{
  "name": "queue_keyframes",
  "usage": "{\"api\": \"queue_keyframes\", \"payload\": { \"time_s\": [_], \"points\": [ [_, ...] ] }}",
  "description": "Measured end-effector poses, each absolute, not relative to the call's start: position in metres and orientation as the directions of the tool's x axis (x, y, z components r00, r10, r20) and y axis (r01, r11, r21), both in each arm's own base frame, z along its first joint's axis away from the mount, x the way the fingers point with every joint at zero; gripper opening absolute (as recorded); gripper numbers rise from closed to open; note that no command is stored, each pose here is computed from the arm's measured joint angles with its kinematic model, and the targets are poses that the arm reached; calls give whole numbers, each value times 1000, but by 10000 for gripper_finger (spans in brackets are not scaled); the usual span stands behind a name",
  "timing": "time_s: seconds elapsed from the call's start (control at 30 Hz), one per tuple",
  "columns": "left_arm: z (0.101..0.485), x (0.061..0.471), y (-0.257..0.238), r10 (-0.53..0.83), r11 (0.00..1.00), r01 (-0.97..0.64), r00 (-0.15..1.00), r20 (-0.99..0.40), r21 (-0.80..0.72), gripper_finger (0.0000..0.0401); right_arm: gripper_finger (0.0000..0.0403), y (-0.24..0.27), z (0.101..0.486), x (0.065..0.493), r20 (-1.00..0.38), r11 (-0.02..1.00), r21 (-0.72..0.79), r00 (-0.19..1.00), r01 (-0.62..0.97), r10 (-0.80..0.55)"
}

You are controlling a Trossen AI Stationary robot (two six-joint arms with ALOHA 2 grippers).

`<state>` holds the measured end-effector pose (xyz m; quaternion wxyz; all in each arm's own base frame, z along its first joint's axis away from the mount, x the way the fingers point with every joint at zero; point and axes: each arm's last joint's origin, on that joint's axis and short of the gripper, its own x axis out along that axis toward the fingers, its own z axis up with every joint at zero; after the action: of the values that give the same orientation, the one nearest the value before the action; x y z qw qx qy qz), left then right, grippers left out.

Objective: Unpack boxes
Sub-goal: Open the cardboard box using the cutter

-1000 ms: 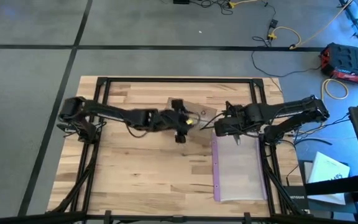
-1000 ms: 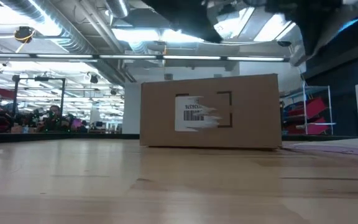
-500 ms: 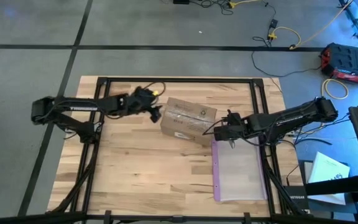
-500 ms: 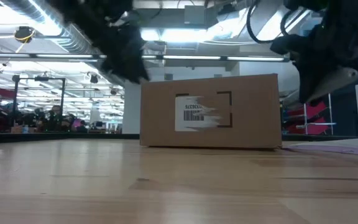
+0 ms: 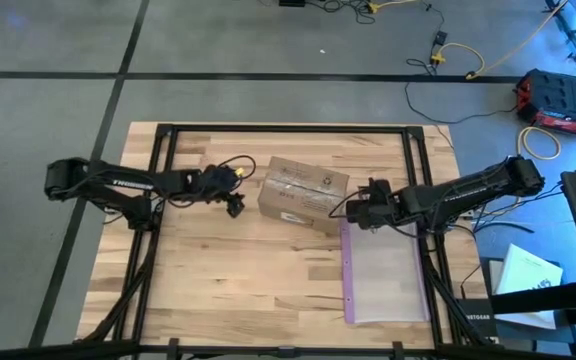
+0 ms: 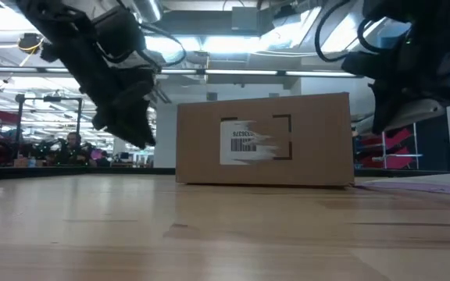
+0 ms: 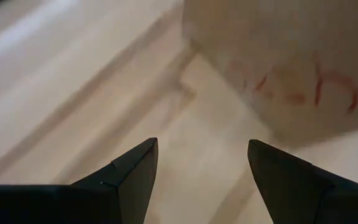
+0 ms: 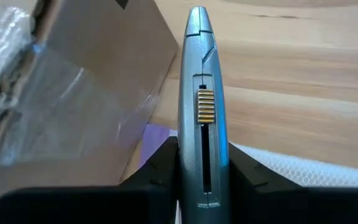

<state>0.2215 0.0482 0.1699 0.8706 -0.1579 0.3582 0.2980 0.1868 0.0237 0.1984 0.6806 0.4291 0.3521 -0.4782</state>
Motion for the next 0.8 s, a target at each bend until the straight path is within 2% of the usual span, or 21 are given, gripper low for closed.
{"api": "queue_keyframes", "payload": {
  "time_s": [0.1, 0.17, 0.27, 0.53, 0.8],
  "points": [
    [166, 225, 52, 461, 753, -657, 566, -683, -36, 237, 62, 24, 199, 188, -886, 186, 253, 304, 950, -349],
    [166, 231, 55, 464, 779, -625, 618, -634, -39, 237, 62, 24, 200, 187, -886, 193, 256, 310, 947, -344],
    [167, 241, 52, 351, 867, -491, 727, -591, -89, 237, 62, 24, 202, 186, -883, 200, 267, 322, 943, -342],
    [172, 251, 19, 153, 922, -316, 828, -539, -224, 237, 62, 19, 217, 178, -822, 201, 339, 393, 919, -412],
    [189, 269, -21, 14, 905, -130, 961, -277, -405, 237, 62, 16, 222, 166, -816, 208, 312, 373, 927, -441]
  ]
}}
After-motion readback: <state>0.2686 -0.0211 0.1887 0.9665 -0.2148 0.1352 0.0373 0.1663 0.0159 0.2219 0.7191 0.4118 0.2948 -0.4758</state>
